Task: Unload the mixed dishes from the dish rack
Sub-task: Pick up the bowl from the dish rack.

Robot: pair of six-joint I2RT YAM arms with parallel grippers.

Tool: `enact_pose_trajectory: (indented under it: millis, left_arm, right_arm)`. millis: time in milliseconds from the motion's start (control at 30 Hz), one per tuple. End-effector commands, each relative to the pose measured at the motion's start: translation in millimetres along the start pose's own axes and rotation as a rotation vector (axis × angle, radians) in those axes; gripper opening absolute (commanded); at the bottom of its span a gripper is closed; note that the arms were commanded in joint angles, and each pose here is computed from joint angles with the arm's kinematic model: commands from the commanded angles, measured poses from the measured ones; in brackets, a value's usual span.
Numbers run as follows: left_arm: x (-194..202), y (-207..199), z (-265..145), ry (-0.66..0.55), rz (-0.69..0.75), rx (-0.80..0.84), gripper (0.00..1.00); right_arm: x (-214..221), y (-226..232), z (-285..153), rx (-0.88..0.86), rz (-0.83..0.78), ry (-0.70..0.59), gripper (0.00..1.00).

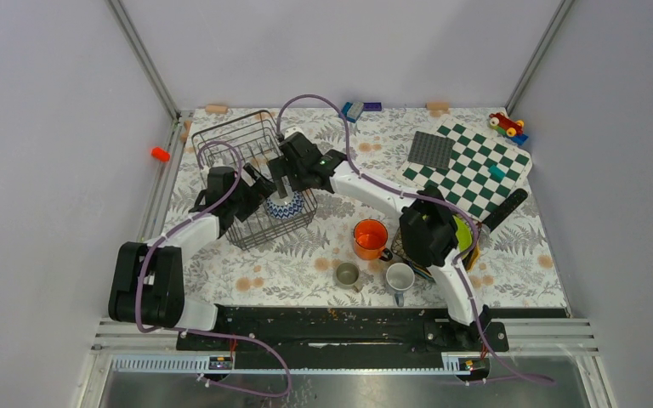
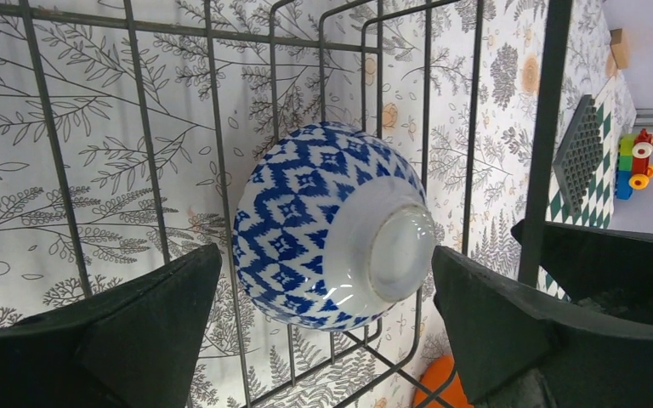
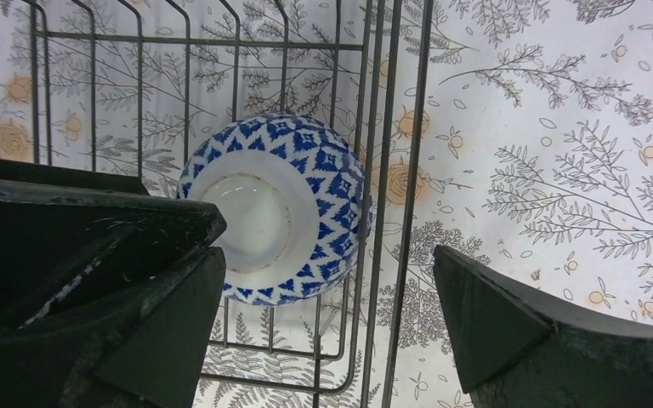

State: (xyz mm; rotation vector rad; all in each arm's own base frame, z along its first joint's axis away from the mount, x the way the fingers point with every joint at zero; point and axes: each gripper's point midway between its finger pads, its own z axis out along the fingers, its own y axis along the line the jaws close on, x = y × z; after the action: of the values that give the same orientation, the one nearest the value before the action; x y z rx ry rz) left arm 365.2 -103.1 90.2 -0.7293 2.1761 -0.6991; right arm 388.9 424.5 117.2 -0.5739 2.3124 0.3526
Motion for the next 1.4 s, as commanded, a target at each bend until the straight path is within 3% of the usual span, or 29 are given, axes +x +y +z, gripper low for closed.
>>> enact_pose_trajectory:
  millis: [0,467,800,933,1033,1133,1367]
  left_arm:
    - [-12.0,-7.3,4.1,-0.04,-0.006,0.025,0.99]
    - [-6.9,-13.1,8.0,-0.004,0.012,0.063,0.99]
    - [2.5,-16.1,12.8,0.042,0.01,0.099,0.99]
    - [7.7,-26.8,12.0,0.069,0.005,0.167,0.99]
    - [11.6,-35.3,10.4,0.089,0.001,0.218,0.99]
    - [12.8,-34.8,11.4,0.094,0.001,0.218,0.99]
    - [18.5,-33.1,16.3,0.104,0.04,0.169,0.99]
  right_arm:
    - [-3.1,-6.8,6.5,0.02,0.017,0.019,1.0]
    - [33.1,-36.2,17.5,0.116,-0.007,0.173,0.94]
    - [33.9,-54.2,4.6,0.186,0.046,0.159,0.89]
    - [25.7,-60.4,-2.3,0.209,0.122,0.114,0.83]
    - [22.9,-69.5,-6.9,0.235,0.233,0.084,0.73]
    - [22.8,-70.9,-8.3,0.207,0.319,0.061,0.6]
    - [26.5,-66.1,-6.6,0.145,0.39,0.078,0.44]
